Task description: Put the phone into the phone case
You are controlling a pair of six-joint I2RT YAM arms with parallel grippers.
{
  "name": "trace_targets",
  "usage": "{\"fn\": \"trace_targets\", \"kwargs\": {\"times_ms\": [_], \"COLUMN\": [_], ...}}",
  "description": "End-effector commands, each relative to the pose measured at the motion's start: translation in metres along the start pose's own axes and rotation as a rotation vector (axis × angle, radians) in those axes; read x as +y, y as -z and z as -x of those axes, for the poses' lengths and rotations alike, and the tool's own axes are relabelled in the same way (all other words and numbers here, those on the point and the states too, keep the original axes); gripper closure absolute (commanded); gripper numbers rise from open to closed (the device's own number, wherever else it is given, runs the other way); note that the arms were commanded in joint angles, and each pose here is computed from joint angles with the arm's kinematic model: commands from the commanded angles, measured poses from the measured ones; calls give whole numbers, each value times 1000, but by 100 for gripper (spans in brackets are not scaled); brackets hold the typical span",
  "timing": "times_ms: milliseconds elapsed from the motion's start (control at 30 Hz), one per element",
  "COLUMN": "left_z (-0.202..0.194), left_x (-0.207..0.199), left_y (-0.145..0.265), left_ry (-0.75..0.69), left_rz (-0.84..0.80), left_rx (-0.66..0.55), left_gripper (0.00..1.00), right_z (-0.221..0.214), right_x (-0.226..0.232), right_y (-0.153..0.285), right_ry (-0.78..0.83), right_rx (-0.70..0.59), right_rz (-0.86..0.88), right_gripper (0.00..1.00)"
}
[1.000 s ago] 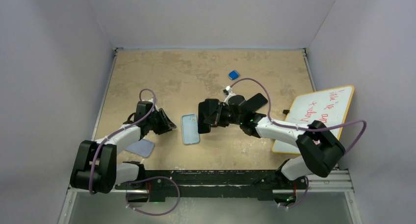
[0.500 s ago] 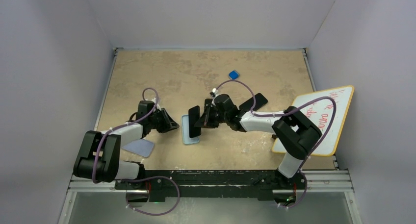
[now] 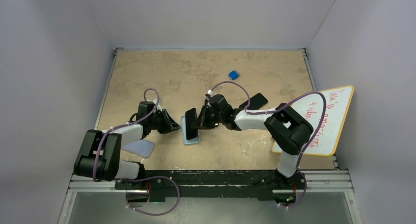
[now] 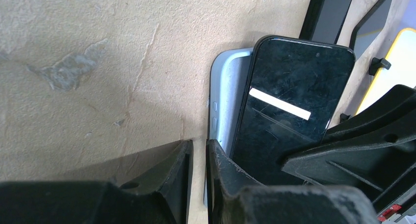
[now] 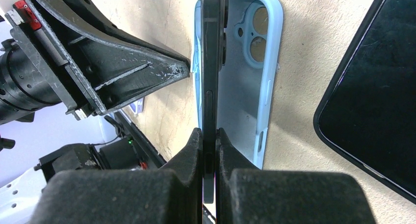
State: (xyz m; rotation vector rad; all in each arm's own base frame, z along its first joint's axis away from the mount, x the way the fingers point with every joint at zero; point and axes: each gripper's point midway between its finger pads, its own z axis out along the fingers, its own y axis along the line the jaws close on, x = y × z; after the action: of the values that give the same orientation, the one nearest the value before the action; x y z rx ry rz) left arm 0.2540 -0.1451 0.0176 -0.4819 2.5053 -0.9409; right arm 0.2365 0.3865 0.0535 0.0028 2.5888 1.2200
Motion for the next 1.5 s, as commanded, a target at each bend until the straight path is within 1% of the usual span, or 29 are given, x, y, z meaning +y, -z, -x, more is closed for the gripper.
{"fn": "trace_targets", "kwargs": {"times_ms": [0,167,467,633,800,1100,1267,1333,1400,1467], "left_z": [1,4,3,3,0,-6,-6,-6,-5,-4], "left_x": [2,1,3,2,1,4,3,2,0,-4], "left_y": [-1,-1,-3,-3,-5,-6,-5,-5,-5,-3], "left_ry": [-29,-47,-54,-56,-46,-33,-31,-30,-30,-36], "left_rz": [-2,5,10,4,-13,-15,-19,-18,-22,-38], "left_rx": [5,8,25,25,41,57,58,59,59,55], "left_gripper": [81,81,82,83,84,84,85,85,84,84], "right_z": [-3,-5,-16,-20,-16,-26,-24,-22,-18,-11], "right_x": [27,30,24,18,12,-5,-12,-14,-13,-12], "right_y": [5,11,11,5,-4,-21,-22,-20,-18,-14], "right_ry": [6,40,40,40,66,37,52,63,80,99], "right_rx": [43,49,84,99,80,127,118,111,95,71], "right_rz": [61,58,50,46,38,22,-12,-34,-50,-74], "right_gripper": [100,100,100,100,100,100,93,89,82,77]}}
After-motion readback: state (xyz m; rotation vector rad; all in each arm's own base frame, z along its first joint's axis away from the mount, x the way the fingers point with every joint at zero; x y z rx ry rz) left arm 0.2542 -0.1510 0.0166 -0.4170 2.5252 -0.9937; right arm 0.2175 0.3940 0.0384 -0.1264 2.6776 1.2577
